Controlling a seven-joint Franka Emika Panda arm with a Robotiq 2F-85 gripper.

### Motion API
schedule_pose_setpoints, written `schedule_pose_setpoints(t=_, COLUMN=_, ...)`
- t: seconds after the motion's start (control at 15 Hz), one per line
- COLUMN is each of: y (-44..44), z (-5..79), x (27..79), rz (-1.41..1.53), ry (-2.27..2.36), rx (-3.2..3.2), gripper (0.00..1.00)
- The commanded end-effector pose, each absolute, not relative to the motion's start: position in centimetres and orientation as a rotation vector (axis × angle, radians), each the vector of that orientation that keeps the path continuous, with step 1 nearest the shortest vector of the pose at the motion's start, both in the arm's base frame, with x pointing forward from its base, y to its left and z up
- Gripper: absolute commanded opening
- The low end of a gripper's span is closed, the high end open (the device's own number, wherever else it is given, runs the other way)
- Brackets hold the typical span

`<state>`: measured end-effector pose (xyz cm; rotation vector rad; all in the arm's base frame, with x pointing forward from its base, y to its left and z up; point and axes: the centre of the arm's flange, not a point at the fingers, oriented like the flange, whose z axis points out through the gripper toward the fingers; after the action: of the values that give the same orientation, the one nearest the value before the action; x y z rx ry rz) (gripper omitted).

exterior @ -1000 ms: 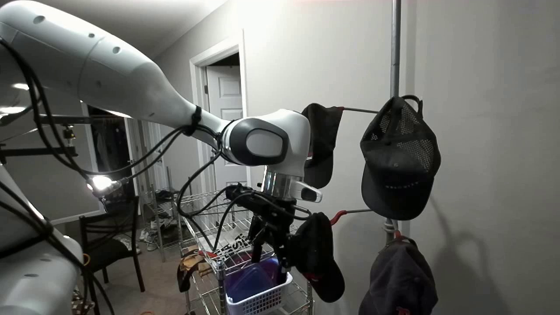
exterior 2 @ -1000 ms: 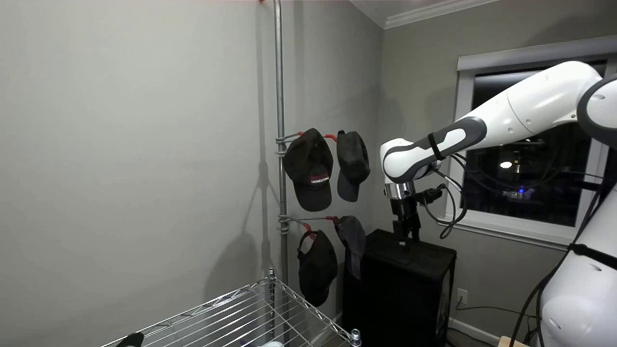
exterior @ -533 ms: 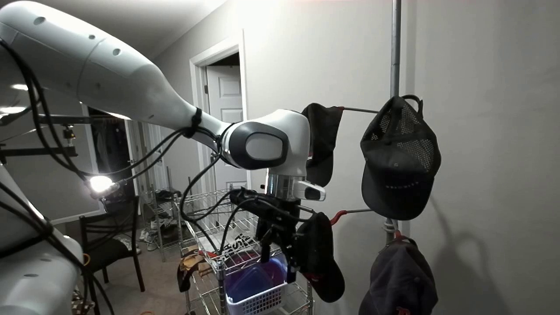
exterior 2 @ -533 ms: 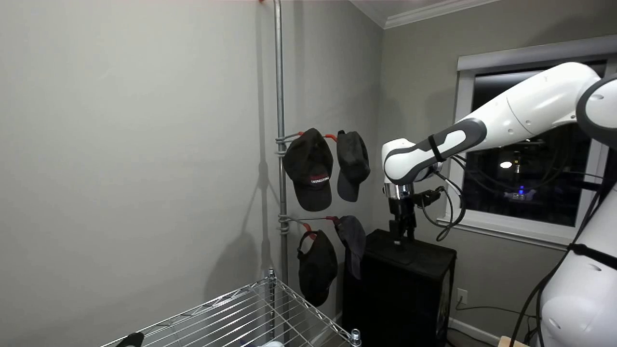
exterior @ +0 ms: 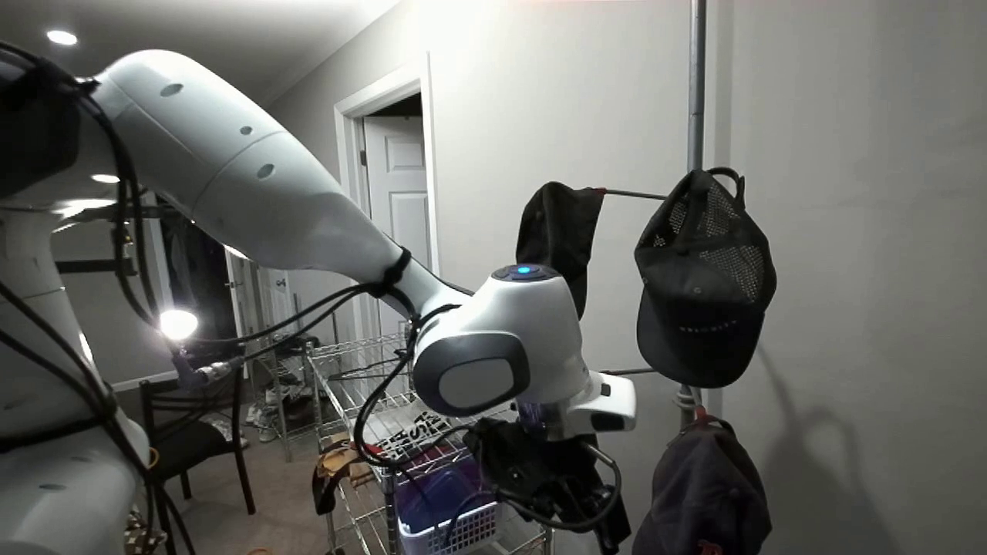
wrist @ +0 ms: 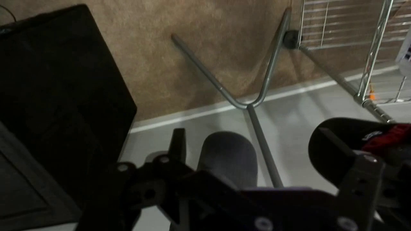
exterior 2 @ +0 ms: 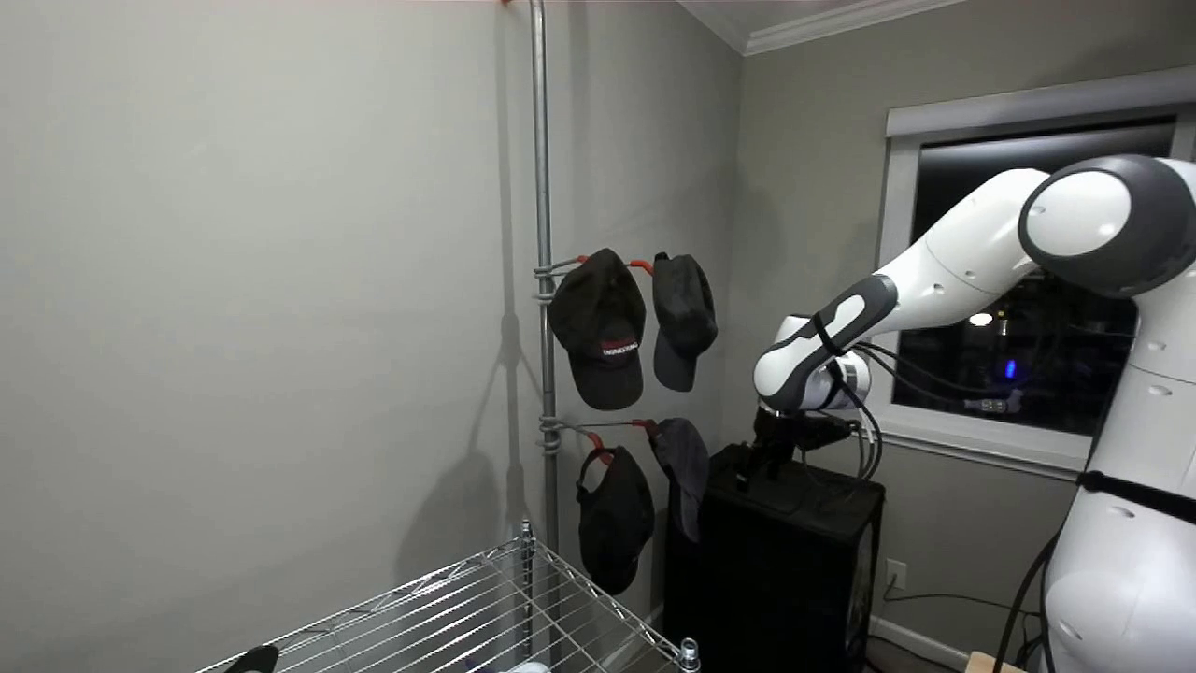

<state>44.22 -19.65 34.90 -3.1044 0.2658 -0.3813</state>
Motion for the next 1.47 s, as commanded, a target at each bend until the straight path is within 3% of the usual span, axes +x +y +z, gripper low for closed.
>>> schedule_pose_setpoints(t=0.0, y=-20.8, z=30.5, x=45.2, rz=-0.691, ry=0.235, rx=-3.071, gripper=1.0)
schedule_pose_setpoints(t=0.27, y=-20.9, z=29.5, x=47.7, rz=-0.891, ry=0.208, rx=-3.072, gripper=1.0)
schedule_pose_setpoints(t=0.73, y=-21.5, z=33.0, x=53.7, rz=-0.948, ry=0.073, rx=-3.072, gripper=1.0)
schedule_pose_setpoints(t=1.33, y=-24.1, z=32.5, x=56.6, rz=-0.991, ry=-0.006, rx=-3.124, gripper=1.0)
schedule_pose_setpoints(t=1.4, y=-24.2, z=32.4, x=56.9, rz=-0.998, ry=-0.014, rx=-3.125, gripper=0.75)
